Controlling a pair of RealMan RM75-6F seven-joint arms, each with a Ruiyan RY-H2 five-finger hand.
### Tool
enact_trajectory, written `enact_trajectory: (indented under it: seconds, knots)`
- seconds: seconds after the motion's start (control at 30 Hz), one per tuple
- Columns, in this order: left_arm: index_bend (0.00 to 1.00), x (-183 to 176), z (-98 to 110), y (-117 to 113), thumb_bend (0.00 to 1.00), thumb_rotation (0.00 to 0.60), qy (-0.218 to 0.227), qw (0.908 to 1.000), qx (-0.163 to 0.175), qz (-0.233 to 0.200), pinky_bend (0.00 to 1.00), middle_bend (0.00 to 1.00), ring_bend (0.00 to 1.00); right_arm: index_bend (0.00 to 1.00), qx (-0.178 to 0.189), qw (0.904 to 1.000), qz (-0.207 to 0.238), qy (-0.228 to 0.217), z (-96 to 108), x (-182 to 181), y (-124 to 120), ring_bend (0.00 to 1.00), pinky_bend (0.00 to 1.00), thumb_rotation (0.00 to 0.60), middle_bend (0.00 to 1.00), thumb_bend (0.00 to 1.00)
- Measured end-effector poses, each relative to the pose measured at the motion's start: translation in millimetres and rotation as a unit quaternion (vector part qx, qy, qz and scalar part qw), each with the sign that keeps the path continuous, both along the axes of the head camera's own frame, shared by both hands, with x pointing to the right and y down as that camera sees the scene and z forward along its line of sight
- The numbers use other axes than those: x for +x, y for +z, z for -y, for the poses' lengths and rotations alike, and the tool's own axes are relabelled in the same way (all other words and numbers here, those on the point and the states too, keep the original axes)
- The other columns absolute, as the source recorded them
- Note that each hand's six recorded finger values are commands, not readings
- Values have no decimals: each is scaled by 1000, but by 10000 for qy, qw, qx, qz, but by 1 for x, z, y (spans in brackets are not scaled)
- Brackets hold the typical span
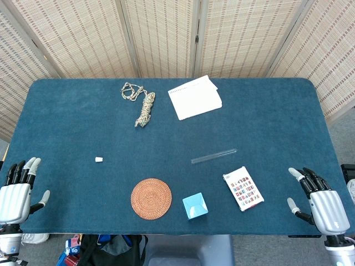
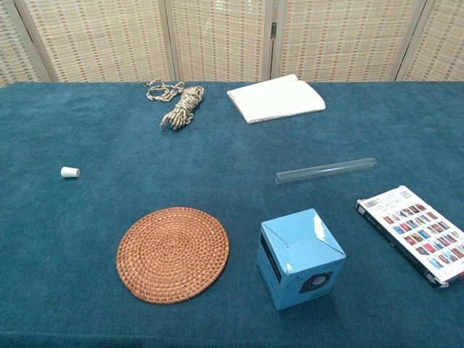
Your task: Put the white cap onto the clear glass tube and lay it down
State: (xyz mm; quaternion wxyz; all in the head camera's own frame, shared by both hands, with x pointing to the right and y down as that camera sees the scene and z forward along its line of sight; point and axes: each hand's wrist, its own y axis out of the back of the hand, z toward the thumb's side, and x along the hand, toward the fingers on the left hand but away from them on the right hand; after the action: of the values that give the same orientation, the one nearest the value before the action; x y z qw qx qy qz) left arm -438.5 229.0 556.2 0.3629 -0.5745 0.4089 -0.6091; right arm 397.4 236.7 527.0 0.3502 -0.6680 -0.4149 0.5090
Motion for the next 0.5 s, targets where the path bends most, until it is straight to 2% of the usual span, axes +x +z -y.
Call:
enact_trajectory:
  seconds: [0.5]
  knots:
    - [0, 2, 1, -3, 300, 600, 32, 10000, 38, -40, 0, 0, 0, 150, 81, 10000, -17, -53, 2, 1, -6, 124, 221, 600, 207, 323]
